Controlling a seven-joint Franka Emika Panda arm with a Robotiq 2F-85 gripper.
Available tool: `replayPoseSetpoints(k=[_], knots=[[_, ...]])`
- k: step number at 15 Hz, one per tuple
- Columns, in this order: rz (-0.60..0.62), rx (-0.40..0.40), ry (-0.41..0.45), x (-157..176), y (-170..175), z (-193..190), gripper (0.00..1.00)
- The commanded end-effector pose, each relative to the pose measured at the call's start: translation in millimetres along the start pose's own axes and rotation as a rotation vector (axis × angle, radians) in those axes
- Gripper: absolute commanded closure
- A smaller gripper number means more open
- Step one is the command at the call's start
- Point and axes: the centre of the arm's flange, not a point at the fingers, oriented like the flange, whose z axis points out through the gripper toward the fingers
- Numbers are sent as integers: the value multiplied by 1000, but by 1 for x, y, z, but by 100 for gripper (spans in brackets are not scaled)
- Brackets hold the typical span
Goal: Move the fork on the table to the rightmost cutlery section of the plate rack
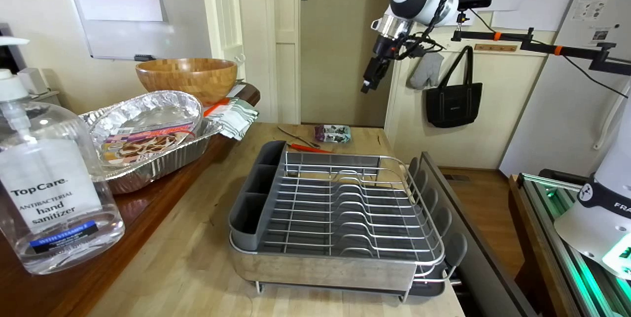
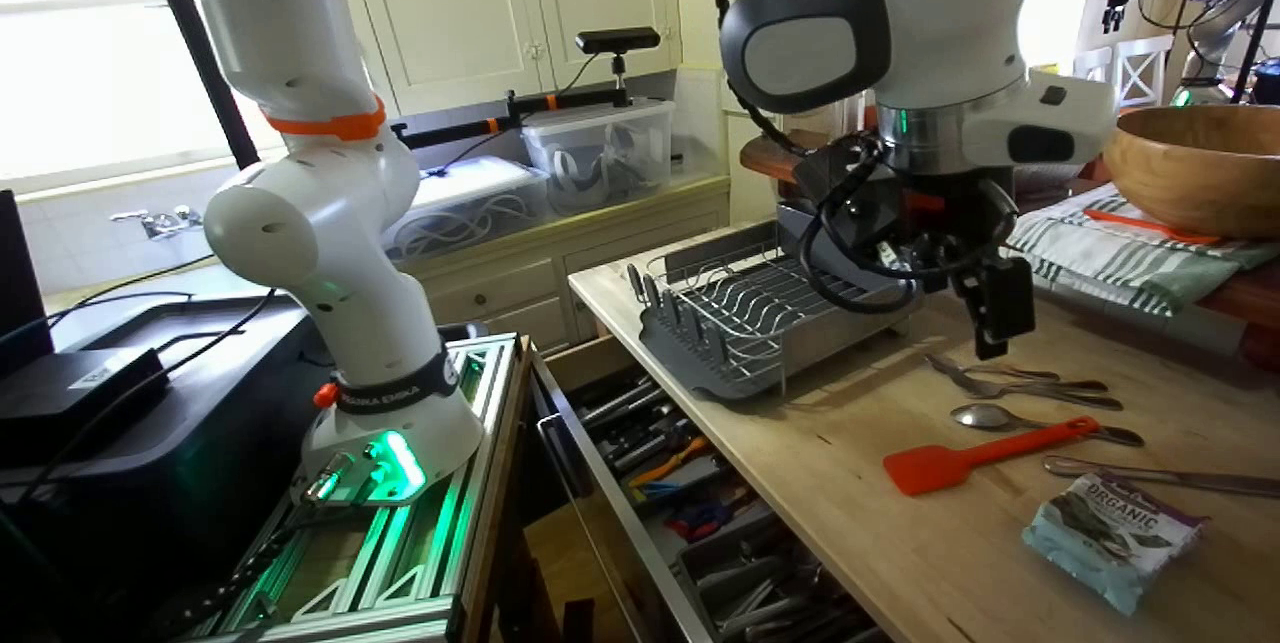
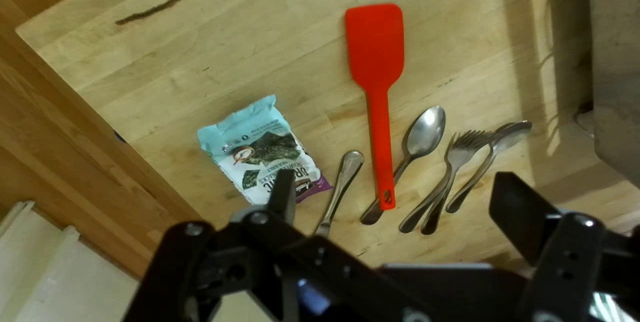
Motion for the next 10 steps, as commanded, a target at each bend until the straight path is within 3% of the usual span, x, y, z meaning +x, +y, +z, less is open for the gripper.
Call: replayPoseSetpoints(k=[1, 10], knots=[[15, 19, 15, 28, 3, 26, 0], [-1, 19, -8, 29, -4, 31, 0]])
